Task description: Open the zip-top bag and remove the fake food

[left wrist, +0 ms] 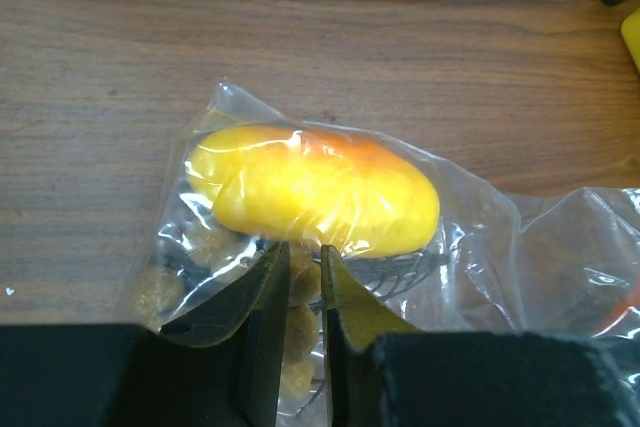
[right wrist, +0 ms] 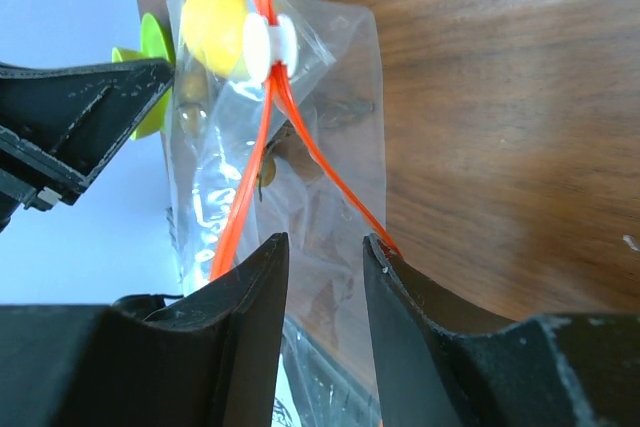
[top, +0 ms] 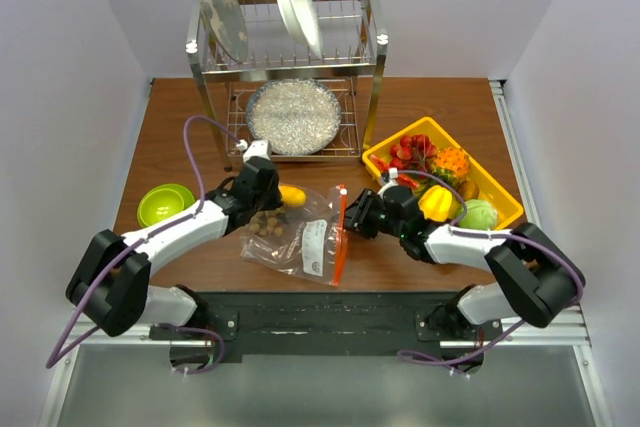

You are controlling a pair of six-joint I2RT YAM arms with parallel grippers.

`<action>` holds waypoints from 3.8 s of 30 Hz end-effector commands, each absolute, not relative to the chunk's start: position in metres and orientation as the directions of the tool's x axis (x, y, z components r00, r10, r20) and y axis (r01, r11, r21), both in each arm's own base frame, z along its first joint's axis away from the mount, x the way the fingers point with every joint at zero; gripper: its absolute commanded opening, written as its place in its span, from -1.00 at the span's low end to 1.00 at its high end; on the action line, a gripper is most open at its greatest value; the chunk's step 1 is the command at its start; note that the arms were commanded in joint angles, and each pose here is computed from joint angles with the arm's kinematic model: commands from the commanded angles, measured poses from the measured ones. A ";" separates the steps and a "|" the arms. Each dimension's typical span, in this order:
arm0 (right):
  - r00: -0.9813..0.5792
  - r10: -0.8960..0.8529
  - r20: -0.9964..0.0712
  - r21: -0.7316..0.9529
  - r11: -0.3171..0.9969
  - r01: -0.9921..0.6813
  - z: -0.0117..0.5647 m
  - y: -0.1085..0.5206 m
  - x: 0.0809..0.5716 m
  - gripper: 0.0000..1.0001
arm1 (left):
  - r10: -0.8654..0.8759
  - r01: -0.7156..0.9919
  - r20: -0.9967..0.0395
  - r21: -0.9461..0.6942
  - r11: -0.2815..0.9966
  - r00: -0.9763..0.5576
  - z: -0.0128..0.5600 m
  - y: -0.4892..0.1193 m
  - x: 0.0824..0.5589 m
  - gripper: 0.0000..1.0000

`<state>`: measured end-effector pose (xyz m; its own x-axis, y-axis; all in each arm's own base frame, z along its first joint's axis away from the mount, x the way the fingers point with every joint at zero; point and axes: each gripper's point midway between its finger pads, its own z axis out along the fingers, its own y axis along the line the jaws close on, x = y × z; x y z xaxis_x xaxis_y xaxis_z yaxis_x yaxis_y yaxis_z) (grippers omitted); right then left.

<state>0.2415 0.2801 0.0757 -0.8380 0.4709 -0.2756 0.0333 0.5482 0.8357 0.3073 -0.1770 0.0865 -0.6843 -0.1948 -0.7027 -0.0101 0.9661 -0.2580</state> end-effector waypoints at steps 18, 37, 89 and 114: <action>-0.870 0.412 -0.270 0.847 0.531 -0.011 0.057 0.325 0.227 -0.15 | -0.280 -0.035 -0.629 -0.373 0.927 -0.725 0.051 -0.178 0.275 -0.71; -0.892 0.371 -0.258 0.876 0.479 -0.054 0.076 0.344 0.228 -0.12 | -0.329 -0.257 -0.755 -0.217 0.942 -0.568 0.117 -0.110 0.279 -0.35; -0.779 0.587 -0.222 0.797 0.569 0.202 0.048 0.291 0.230 -0.12 | -0.367 -0.225 -0.600 -0.300 0.927 -0.711 0.018 -0.132 0.243 -0.92; -0.795 0.197 -0.573 0.722 0.580 -0.377 0.080 0.355 0.241 -0.28 | -0.303 -0.021 -0.654 -0.402 0.915 -0.693 0.100 -0.159 0.253 -0.07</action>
